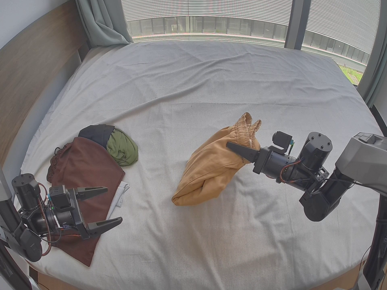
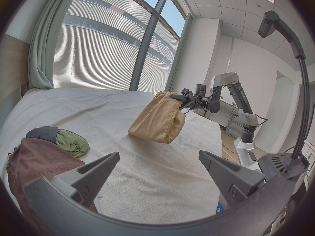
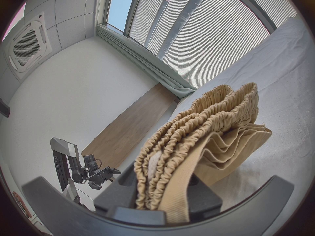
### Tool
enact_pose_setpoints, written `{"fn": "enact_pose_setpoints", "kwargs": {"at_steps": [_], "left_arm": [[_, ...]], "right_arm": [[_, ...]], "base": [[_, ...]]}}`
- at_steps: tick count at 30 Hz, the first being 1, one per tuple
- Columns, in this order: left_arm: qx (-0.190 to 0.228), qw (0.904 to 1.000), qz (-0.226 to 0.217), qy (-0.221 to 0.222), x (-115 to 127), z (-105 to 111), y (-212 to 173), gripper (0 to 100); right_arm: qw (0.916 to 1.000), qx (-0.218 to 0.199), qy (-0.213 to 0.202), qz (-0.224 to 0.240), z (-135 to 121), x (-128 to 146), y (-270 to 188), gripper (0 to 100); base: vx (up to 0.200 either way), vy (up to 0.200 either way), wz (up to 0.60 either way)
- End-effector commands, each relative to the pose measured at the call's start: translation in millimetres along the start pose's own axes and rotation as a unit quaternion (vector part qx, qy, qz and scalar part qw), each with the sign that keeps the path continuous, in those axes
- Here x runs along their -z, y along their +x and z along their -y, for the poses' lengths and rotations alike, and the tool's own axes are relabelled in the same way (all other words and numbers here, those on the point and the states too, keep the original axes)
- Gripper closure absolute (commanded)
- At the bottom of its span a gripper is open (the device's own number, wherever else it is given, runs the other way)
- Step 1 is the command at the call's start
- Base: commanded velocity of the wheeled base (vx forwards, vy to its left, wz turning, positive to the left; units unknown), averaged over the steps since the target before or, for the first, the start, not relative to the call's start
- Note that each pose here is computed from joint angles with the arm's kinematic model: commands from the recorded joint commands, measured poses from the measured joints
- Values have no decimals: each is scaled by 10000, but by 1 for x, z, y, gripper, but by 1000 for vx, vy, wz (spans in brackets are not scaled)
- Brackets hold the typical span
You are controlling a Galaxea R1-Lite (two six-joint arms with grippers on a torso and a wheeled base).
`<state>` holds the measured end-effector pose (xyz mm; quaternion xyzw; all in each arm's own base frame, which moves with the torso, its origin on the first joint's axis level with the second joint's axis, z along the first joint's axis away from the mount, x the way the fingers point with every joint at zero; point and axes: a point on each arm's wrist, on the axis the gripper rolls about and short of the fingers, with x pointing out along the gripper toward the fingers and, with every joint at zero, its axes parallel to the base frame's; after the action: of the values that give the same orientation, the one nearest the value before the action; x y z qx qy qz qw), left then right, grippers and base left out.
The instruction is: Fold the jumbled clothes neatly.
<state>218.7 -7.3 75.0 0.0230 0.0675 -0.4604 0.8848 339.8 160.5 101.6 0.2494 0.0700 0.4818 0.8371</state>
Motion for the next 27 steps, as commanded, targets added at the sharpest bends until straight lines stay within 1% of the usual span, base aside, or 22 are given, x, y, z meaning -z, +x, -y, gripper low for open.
{"fn": "enact_pose_setpoints", "kwargs": {"at_steps": [1, 9, 13, 18, 23, 27], "left_arm": [[-1, 10000, -3, -3, 0, 0, 0, 0], [46, 10000, -49, -69, 3, 3, 1, 0], [41, 10000, -24, -30, 1, 2, 1, 0], [42, 10000, -28, -36, 2, 2, 1, 0], [42, 10000, -28, -36, 2, 2, 1, 0], [40, 10000, -20, -24, 1, 2, 1, 0]], "right_arm": [[10000, -33, 32, 42, 4, 0, 5, 100], [9998, -106, 37, 145, 3, -7, 9, 100], [9997, -173, -11, 199, 2, -11, 12, 100], [9994, -265, 24, 205, 2, -15, 13, 100], [9982, -411, 69, 422, 3, -30, 21, 100], [9975, -482, 113, 514, 5, -35, 26, 100]], "base": [[0, 0, 0], [0, 0, 0], [0, 0, 0], [0, 0, 0], [0, 0, 0], [0, 0, 0]]}}
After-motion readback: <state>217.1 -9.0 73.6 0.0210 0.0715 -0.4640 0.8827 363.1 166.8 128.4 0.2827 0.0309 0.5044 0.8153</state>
